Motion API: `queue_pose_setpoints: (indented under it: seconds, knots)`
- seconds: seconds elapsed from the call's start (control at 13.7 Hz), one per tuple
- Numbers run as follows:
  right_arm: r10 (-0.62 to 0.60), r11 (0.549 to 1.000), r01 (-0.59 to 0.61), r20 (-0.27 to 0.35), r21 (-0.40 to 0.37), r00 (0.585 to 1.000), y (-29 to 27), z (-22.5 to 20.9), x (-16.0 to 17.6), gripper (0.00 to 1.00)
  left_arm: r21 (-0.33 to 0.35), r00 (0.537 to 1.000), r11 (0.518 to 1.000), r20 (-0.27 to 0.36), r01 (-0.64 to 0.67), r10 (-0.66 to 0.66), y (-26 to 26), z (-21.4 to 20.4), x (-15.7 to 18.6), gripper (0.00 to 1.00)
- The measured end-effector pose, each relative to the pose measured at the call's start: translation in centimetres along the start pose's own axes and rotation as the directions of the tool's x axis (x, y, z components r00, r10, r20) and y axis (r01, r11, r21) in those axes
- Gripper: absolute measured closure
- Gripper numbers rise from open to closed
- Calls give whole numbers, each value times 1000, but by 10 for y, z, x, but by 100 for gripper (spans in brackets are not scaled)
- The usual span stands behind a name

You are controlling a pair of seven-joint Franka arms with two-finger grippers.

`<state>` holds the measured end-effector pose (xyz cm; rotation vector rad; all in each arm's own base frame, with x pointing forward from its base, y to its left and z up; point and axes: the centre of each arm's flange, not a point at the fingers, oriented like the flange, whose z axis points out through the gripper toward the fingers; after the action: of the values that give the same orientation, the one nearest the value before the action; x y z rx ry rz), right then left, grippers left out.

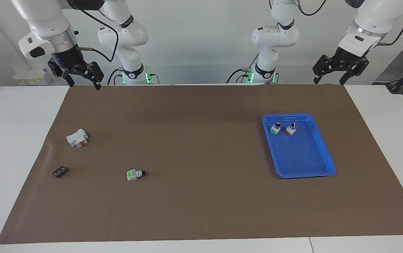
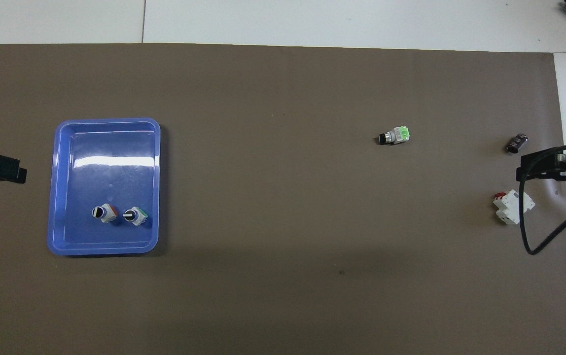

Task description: Turn and place switch with both arms

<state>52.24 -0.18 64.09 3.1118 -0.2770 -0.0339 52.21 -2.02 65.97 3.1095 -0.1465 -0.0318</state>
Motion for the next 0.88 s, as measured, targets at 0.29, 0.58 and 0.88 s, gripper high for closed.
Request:
queue_pose_setpoints:
  seconds: [0.29,0.58,0.88]
  knots:
    - [0,1000,0,0,0,1000,0,0,0,0,0,1000,1000,0,0,0,0,0,0,0]
    - [26,1000,-26,-12,3,1000,0,5,3,0,0,1000,1000,0,0,0,0,0,0,0]
    - [230,973,-228,-74,33,970,-17,23,13,0,0,1000,1000,0,0,0,0,0,0,0]
